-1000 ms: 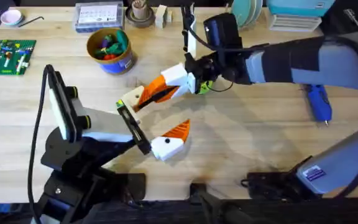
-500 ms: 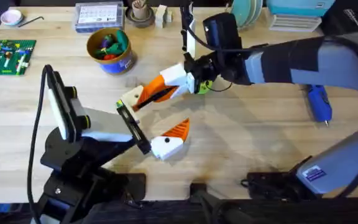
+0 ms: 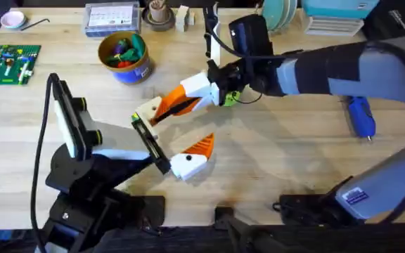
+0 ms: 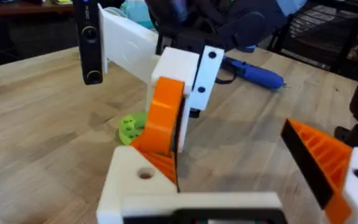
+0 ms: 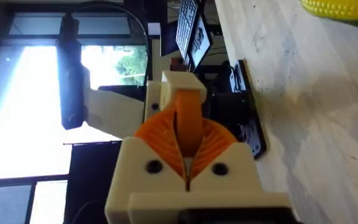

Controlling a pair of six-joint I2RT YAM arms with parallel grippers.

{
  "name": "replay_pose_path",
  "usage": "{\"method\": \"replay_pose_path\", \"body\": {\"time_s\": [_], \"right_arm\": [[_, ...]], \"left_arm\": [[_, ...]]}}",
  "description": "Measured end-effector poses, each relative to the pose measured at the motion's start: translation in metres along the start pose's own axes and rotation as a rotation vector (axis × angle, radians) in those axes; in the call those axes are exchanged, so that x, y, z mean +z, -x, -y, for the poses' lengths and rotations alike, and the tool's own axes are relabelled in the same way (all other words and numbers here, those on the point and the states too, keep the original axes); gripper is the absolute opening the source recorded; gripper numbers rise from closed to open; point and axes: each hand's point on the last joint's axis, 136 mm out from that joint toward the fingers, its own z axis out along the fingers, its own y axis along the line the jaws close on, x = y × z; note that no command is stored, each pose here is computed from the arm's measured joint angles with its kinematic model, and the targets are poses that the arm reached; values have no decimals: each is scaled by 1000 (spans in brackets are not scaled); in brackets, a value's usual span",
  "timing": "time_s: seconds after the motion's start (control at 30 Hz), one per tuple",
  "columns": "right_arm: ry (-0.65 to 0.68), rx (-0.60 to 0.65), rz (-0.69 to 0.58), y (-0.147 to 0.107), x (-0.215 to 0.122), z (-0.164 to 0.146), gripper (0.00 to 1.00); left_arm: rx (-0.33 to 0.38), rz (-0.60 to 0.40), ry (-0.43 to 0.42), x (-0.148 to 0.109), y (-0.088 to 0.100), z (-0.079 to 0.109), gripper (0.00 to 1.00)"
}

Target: Pick up the gripper from the table and insert it into the empty holder that is missing its gripper. Then pick up a screw, insert it into the mounting hole, and use the screwdriver to tighten it. Finally, clean up the table by picking up the vegetable and placing it into the bucket.

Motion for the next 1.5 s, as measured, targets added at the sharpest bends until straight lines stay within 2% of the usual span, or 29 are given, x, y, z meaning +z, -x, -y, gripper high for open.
{"method": "replay_pose_path", "body": {"time_s": [0.2, 0.23, 0.33, 0.4, 0.47, 0.6, 0.8, 1.07, 1.27, 1.5], "right_arm": [[16, -44, -15, -2, -2, -2, 25], [21, -46, -19, -3, -3, -2, 83], [34, -48, -36, -6, -2, 0, 454], [44, -46, -55, -9, 0, 1, 630], [54, -47, -69, -11, 1, 1, 729], [66, -49, -74, -12, -2, 0, 851], [58, -72, -42, -5, -10, 2, 882], [-17, -171, 94, 23, -30, 12, 887], [-99, -235, 229, 48, -60, 19, 889], [-167, -343, 356, 74, -97, 4, 889]], "left_arm": [[5, 0, -7, 0, 0, 1, 993], [7, 0, -8, 0, 0, 1, 993], [14, -5, -56, 0, -1, 10, 993], [16, -13, -103, 0, -3, 19, 993], [17, -16, -126, 0, -3, 23, 993], [16, -18, -143, -1, -4, 26, 993], [16, -20, -154, -1, -4, 28, 993], [15, -21, -156, -1, -4, 28, 993], [16, -21, -156, -1, -4, 28, 993], [16, -21, -156, -1, -4, 28, 993]]}}
